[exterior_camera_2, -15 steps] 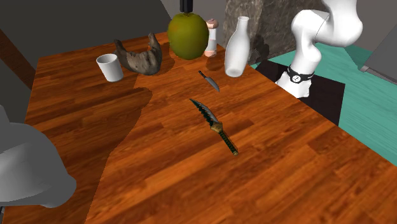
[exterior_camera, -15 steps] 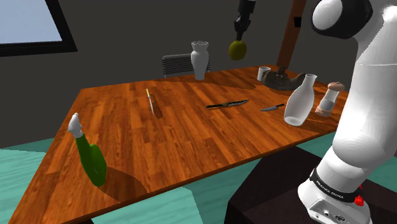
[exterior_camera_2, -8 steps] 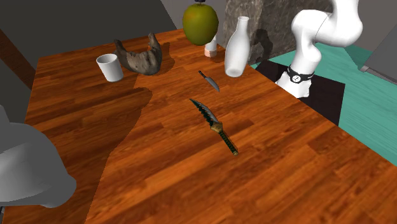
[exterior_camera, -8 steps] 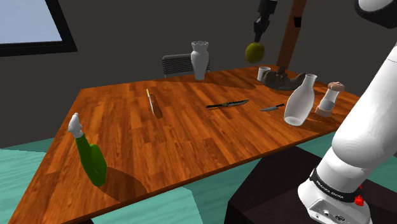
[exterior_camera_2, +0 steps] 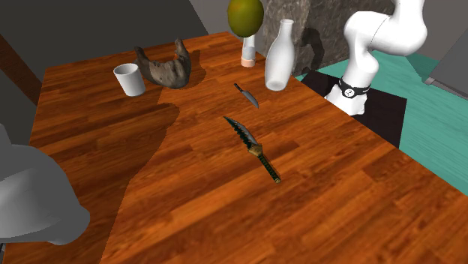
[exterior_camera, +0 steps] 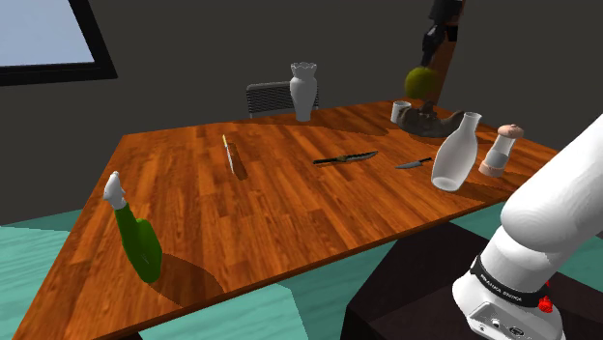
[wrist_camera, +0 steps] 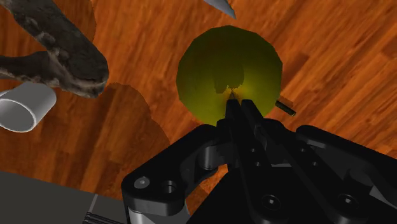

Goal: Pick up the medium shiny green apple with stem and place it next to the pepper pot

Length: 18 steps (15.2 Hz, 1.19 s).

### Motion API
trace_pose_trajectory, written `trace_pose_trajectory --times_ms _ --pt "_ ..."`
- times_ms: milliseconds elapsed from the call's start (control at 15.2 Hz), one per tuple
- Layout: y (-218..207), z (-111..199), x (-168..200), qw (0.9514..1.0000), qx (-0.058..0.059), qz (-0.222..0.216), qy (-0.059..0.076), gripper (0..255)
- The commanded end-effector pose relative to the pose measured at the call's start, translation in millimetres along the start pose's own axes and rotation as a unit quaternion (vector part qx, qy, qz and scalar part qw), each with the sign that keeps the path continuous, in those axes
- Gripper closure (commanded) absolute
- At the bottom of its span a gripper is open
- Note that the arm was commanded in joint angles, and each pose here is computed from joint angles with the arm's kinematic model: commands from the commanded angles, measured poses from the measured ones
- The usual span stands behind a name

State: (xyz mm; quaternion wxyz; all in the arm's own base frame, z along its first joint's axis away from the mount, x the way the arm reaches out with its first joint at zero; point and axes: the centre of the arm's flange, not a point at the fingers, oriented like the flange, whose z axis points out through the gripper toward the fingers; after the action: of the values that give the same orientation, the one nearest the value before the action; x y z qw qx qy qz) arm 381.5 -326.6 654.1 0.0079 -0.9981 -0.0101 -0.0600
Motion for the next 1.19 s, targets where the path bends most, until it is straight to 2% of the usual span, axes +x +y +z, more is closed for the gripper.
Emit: trace_pose_trajectory --times_ms 0,726,1122 --pt "9 -3 -23 1.0000 0.000 -0.001 0.000 255" --pt "58 -20 -158 1.0000 0.000 -0.001 0.000 255" --pt "58 11 -162 1.0000 0.000 -0.001 0.000 255"
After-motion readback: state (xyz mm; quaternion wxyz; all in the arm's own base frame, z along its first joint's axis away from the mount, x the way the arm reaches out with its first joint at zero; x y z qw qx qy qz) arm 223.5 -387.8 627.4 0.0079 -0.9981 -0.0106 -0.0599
